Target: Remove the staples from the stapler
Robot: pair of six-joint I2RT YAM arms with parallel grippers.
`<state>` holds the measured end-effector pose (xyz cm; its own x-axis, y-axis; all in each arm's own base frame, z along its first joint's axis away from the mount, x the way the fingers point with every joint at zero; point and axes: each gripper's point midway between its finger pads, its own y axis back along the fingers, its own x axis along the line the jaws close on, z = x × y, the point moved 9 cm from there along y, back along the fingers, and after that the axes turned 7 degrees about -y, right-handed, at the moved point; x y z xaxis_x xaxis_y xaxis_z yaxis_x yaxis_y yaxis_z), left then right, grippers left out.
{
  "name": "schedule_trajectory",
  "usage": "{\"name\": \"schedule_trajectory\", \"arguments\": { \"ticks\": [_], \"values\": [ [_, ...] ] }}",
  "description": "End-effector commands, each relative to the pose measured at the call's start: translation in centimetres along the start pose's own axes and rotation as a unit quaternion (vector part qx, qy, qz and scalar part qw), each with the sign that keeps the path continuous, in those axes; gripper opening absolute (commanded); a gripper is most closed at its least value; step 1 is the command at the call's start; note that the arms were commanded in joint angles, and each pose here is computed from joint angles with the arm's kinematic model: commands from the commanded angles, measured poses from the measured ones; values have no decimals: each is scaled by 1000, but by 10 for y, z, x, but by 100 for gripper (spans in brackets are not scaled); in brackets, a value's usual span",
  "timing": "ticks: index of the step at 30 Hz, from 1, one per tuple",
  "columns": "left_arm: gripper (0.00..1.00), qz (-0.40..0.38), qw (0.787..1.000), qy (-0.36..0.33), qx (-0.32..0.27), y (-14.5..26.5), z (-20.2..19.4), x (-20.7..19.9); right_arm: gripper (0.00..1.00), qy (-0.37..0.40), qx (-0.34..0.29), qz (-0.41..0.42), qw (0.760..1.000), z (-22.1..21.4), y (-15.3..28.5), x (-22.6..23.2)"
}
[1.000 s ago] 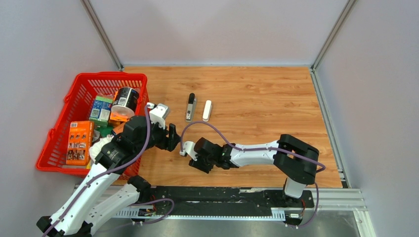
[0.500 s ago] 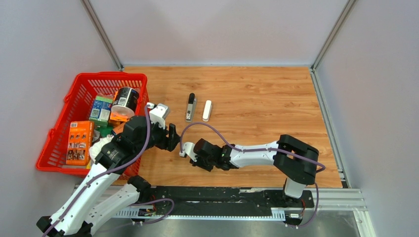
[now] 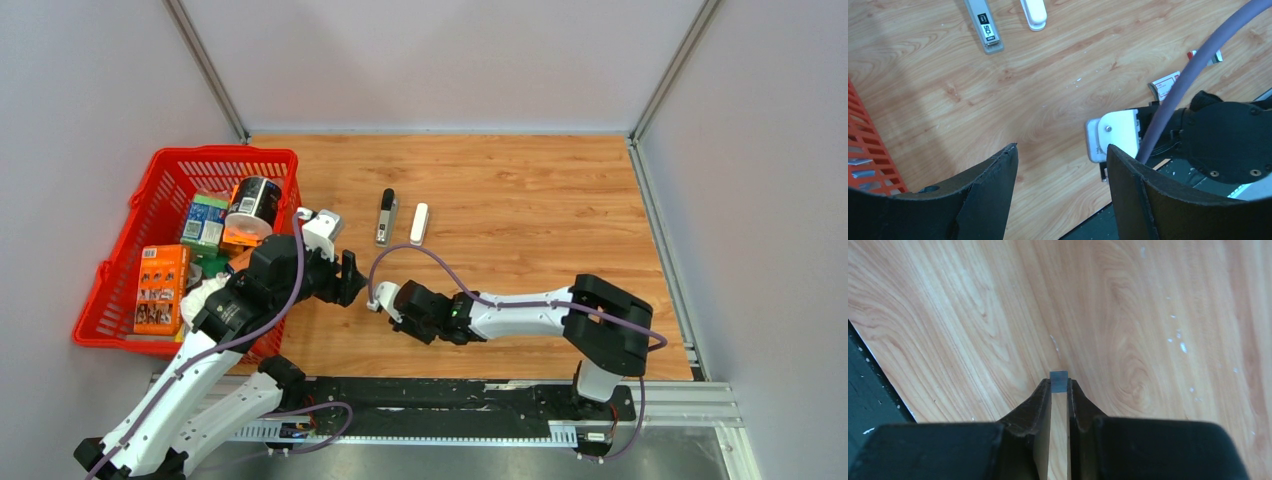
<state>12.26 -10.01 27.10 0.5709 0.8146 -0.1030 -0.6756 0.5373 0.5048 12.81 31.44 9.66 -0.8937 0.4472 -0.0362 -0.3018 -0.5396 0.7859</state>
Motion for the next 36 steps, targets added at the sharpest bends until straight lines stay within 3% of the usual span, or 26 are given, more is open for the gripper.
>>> {"name": "schedule_trajectory", "arguments": {
  "ticks": [1, 7, 11, 18, 23, 36],
  "values": [
    [73, -1, 1000, -9, -14, 1, 2, 0, 11, -38, -31, -49, 998, 15, 29, -9],
    [73, -5, 1000, -8, -16, 1, 2, -1, 13, -124, -29, -128, 984, 2, 58, -28],
    [73, -7, 1000, -8, -19, 3, 3, -1, 13, -213, -19, -190, 958, -19, 77, -53],
    [73, -15, 1000, -9, -23, 3, 4, -2, 14, -399, -25, -297, 867, -65, 106, -89],
    [73, -24, 999, -13, -26, 4, 4, -4, 14, -461, -40, -359, 811, -92, 120, -96],
    [73, -41, 998, -12, -36, 8, 2, -7, 14, -545, -45, -423, 722, -131, 128, -102]
  ]
}}
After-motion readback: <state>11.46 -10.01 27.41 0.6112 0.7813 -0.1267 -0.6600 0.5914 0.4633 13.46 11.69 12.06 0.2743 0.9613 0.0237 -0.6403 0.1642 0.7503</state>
